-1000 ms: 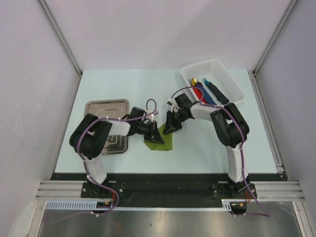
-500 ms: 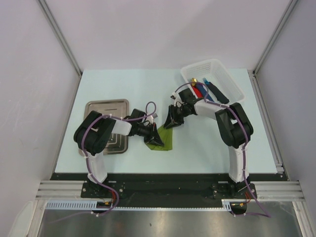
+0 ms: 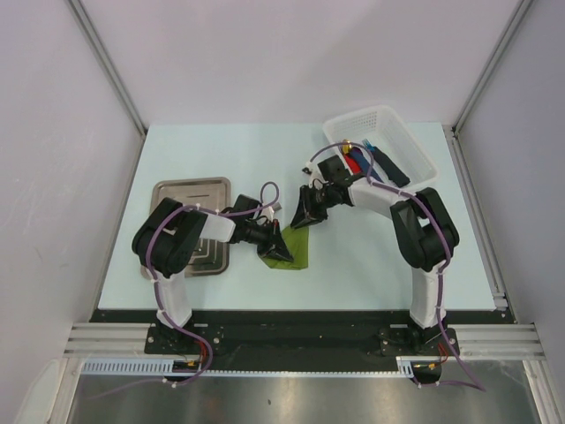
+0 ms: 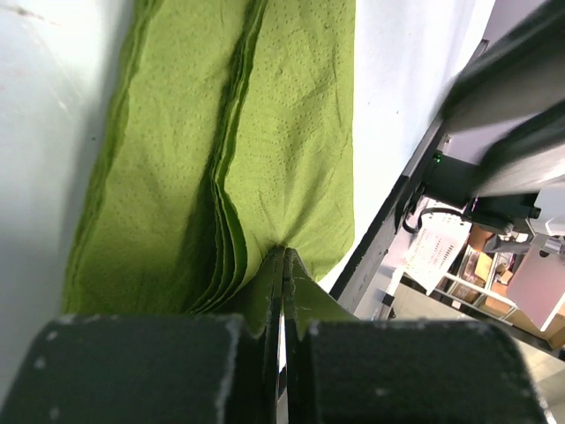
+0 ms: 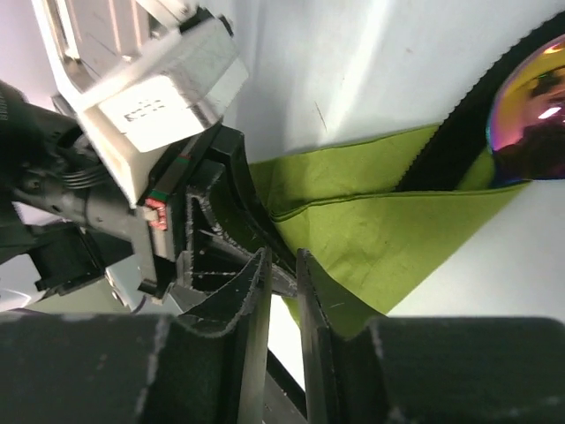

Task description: Place the utensils on the paper napkin and roll it up

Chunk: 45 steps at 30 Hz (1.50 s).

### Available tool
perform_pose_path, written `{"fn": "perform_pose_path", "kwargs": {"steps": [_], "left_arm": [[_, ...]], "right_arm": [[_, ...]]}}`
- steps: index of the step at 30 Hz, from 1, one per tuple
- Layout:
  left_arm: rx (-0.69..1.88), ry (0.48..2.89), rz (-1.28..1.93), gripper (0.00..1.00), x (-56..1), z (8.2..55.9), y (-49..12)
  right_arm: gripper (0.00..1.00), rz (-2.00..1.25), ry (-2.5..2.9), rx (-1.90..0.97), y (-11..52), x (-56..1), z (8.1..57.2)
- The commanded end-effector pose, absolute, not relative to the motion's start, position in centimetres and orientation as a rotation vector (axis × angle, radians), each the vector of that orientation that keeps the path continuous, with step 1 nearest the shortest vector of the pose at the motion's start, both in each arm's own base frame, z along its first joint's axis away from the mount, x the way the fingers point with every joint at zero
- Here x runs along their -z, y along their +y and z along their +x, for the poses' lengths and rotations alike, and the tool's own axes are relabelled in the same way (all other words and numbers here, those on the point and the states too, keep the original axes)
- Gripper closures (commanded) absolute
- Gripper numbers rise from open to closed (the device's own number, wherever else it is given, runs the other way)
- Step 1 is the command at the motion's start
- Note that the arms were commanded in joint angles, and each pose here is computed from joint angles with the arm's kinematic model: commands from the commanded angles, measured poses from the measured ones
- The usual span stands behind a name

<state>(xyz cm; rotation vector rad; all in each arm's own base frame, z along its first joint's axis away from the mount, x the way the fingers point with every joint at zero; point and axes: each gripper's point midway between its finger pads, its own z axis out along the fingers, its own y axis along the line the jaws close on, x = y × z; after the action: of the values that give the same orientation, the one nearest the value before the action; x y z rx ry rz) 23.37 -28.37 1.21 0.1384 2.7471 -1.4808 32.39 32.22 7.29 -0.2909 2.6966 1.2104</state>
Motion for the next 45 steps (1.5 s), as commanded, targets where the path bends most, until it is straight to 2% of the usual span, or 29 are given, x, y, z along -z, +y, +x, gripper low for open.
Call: {"fn": "perform_pose_path", "kwargs": {"steps": [1, 11, 15, 21, 35, 38, 42, 45], "left_arm": [[1.313, 2.844, 0.078, 1.00, 1.8, 23.1, -26.9], [1.368, 2.713, 0.175, 1.00, -0.7, 24.0, -27.6], [1.423, 2.572, 0.296, 0.93, -3.9, 24.5, -28.5], [1.487, 2.488, 0.413, 0.91, -5.9, 23.5, -30.5], [1.358, 2.796, 0.128, 1.00, 1.5, 22.5, -28.2], [1.357, 2.803, 0.123, 1.00, 1.7, 22.4, -28.2], [1.359, 2.796, 0.118, 1.00, 1.6, 22.5, -28.2], [1.359, 2.793, 0.123, 1.00, 1.6, 22.5, -28.2]], "right_arm": [[0.78, -0.309, 2.747, -1.176, 32.3, -4.7, 31.6], [0.82, -0.388, 2.863, -1.038, 31.3, 1.4, 29.3], [0.82, -0.390, 2.878, -1.020, 31.0, 2.3, 29.1], [0.83, -0.386, 2.887, -1.015, 30.9, 2.6, 29.0], [0.82, -0.392, 2.845, -1.044, 31.2, 1.4, 29.7], [0.78, -0.392, 2.810, -1.085, 31.8, -0.1, 30.3], [0.67, -0.405, 2.714, -1.160, 33.1, -4.8, 31.5], [0.65, -0.390, 2.685, -1.190, 33.3, -7.2, 31.5]]}}
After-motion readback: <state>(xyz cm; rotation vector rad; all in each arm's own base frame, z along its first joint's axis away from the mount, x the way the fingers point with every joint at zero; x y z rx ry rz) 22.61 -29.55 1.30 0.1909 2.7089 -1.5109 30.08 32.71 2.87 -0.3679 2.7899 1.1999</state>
